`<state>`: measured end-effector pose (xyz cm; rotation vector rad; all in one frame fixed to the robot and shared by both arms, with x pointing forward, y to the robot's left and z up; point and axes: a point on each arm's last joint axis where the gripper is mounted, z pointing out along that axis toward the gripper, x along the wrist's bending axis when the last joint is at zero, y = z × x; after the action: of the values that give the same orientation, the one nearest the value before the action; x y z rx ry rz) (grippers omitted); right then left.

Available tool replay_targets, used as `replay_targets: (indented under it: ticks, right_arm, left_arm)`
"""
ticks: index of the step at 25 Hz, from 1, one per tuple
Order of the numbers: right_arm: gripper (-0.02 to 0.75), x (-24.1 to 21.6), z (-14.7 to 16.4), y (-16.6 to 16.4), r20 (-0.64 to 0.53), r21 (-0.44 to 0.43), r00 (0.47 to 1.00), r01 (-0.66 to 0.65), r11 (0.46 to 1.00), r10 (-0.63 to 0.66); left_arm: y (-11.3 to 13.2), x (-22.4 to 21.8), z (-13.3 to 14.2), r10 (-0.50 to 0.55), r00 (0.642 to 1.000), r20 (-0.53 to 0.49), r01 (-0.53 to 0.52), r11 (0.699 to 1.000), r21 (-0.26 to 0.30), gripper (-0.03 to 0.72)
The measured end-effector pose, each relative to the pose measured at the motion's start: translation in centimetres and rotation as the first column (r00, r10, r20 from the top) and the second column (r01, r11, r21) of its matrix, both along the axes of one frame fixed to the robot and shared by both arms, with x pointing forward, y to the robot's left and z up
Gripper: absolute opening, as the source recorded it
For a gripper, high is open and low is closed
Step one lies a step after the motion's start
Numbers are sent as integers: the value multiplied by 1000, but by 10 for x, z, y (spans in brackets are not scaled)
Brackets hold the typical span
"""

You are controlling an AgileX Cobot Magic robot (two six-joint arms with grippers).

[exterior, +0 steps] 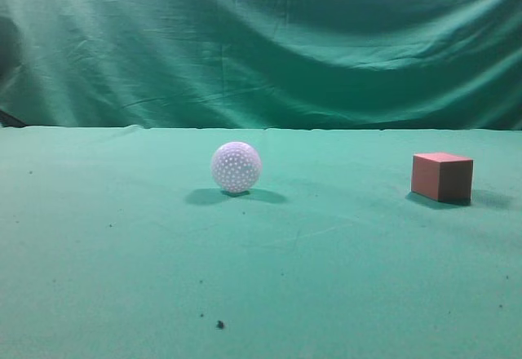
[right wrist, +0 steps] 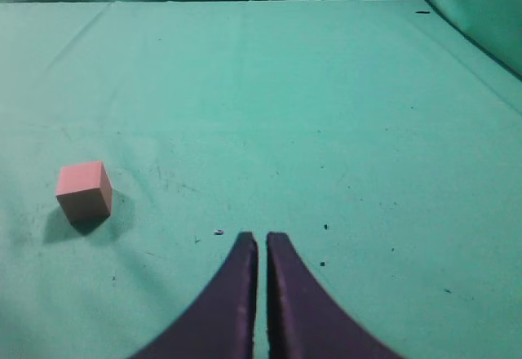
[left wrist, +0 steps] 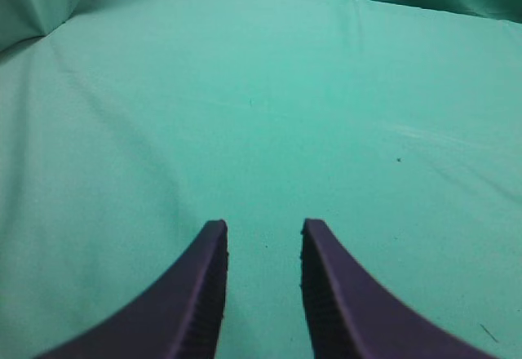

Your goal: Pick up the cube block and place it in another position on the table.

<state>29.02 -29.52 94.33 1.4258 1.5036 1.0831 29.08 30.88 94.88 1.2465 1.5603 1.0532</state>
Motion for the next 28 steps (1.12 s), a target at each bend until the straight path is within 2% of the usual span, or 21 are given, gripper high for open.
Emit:
replay_targets:
  ticks: [24,25,28]
  right_arm:
    - [0,0,1,0,9,-5,1000,-1,1000,1]
    - [0,1,3,0,31,7,1000,0,1000,0]
    - [0,4,17,3,181,170,983,-6,985,-25]
  left_arm:
    - [0,0,0,0,1000,0,0,1000,0,262]
    - [0,0,0,0,1000,0,0,1000,0,262]
    - [0,0,0,0,1000,0,0,1000,0,262]
